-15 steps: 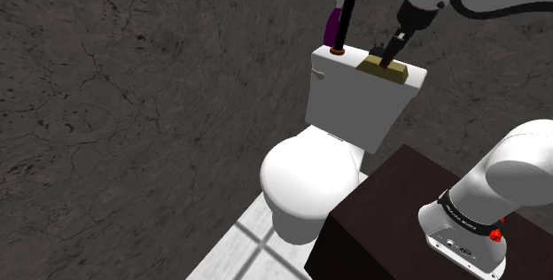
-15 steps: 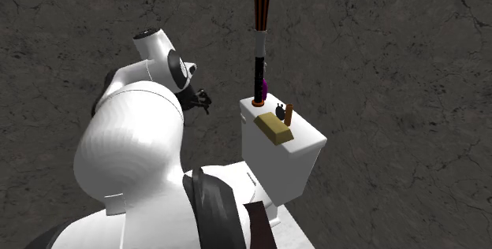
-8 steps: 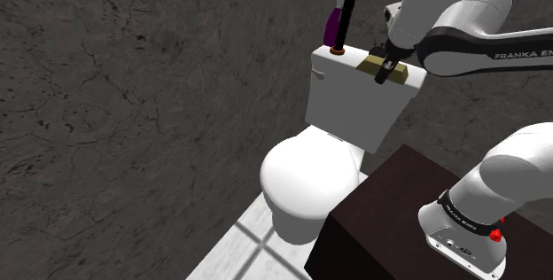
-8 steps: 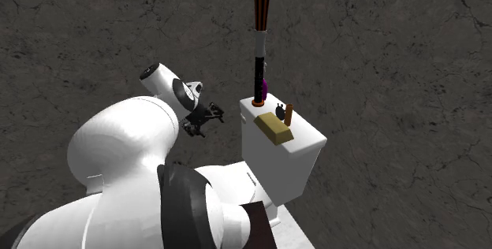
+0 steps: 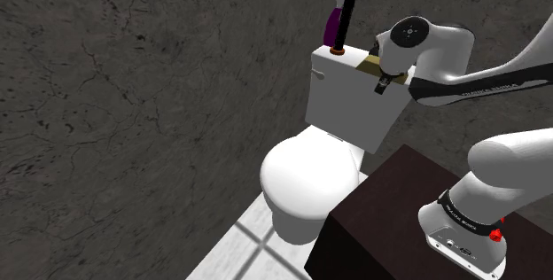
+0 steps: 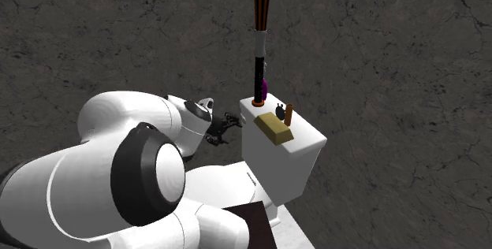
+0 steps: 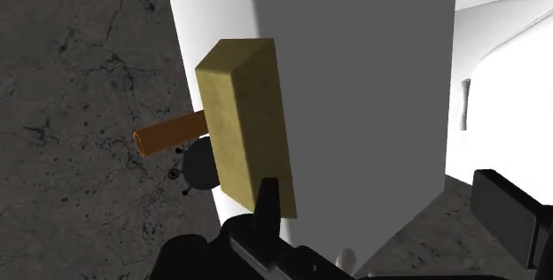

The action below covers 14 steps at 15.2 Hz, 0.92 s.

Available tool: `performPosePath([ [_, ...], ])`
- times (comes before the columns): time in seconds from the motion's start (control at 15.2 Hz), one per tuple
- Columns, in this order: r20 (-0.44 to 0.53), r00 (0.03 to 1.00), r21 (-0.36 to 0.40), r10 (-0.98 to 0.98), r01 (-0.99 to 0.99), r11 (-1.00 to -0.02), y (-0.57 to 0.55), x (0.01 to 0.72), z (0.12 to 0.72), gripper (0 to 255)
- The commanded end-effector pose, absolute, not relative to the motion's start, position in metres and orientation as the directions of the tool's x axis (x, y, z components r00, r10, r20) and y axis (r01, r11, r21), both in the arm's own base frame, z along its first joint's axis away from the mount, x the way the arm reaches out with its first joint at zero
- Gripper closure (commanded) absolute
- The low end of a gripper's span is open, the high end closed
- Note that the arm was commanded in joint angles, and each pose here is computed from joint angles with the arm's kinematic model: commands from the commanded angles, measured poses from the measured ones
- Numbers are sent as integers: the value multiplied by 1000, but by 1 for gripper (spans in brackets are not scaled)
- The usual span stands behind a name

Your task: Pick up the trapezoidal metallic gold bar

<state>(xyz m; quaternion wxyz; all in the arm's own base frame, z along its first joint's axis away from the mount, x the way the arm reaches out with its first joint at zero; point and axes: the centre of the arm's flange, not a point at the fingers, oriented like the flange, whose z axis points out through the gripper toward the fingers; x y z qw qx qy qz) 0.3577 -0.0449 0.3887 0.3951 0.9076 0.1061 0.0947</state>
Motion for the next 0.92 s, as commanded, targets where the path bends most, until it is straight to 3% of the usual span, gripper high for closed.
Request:
performPosePath([
  [0.0, 76, 958, 786, 275, 112, -608, -61, 360, 369, 0],
  [0.46, 36, 961, 917, 275, 78, -391, -128, 376, 313, 0],
  [0.86, 3, 964, 981, 266, 49, -187, -195, 389, 281, 0],
])
